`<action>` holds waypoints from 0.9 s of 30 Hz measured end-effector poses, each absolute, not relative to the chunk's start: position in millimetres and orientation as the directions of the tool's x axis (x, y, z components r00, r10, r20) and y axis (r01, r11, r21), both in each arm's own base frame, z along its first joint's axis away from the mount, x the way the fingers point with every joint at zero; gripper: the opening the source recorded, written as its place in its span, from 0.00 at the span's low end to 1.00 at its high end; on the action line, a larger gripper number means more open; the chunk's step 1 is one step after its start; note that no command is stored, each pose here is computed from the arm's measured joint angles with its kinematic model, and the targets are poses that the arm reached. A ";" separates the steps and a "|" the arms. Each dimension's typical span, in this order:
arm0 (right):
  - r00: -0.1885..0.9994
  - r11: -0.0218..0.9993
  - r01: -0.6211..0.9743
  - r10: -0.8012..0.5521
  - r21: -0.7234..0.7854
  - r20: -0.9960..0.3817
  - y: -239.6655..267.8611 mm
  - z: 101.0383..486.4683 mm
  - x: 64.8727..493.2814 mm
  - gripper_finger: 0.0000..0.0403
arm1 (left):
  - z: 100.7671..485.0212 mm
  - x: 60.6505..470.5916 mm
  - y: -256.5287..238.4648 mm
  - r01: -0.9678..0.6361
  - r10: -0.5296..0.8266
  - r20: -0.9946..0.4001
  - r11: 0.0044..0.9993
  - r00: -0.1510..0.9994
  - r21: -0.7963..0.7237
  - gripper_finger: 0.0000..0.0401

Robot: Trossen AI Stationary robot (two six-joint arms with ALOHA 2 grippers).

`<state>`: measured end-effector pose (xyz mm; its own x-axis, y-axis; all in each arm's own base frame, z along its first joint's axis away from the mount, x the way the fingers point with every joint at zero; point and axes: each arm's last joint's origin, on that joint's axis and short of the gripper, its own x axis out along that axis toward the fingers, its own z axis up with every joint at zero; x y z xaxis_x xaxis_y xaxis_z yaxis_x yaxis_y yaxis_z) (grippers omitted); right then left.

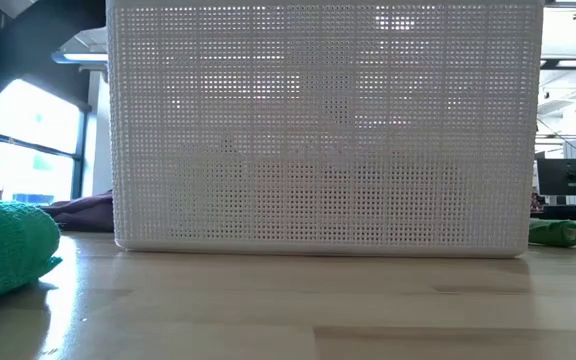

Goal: Pick & place medical supplies in basket/bin
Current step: Put the white mailer bag into the white bin

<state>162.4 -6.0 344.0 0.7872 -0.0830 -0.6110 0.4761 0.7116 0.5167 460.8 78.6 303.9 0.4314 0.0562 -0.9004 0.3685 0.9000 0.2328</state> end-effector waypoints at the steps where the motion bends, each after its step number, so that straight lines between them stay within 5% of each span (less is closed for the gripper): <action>1: 0.790 0.712 0.474 -0.084 0.518 -0.608 -6.0 344.3 162.6 0.66 | 303.6 460.0 78.4 0.372 0.053 -0.904 0.900 0.424 0.227 0.58; 13: 0.790 0.690 0.504 -0.126 0.519 -0.600 -7.2 344.9 163.0 0.66 | 292.9 459.7 79.4 0.371 0.075 -0.928 0.902 0.366 0.219 0.45; 27: 0.790 0.690 0.504 -0.125 0.520 -0.600 -7.2 344.9 163.0 0.66 | 292.3 444.1 78.4 0.289 0.096 -0.972 0.944 0.216 0.158 0.05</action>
<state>163.0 -7.2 344.9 0.7904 -0.1252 -0.5996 0.5038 0.6898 0.5200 444.1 78.4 292.3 0.2164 0.0964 -0.9715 0.2885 0.9443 0.1580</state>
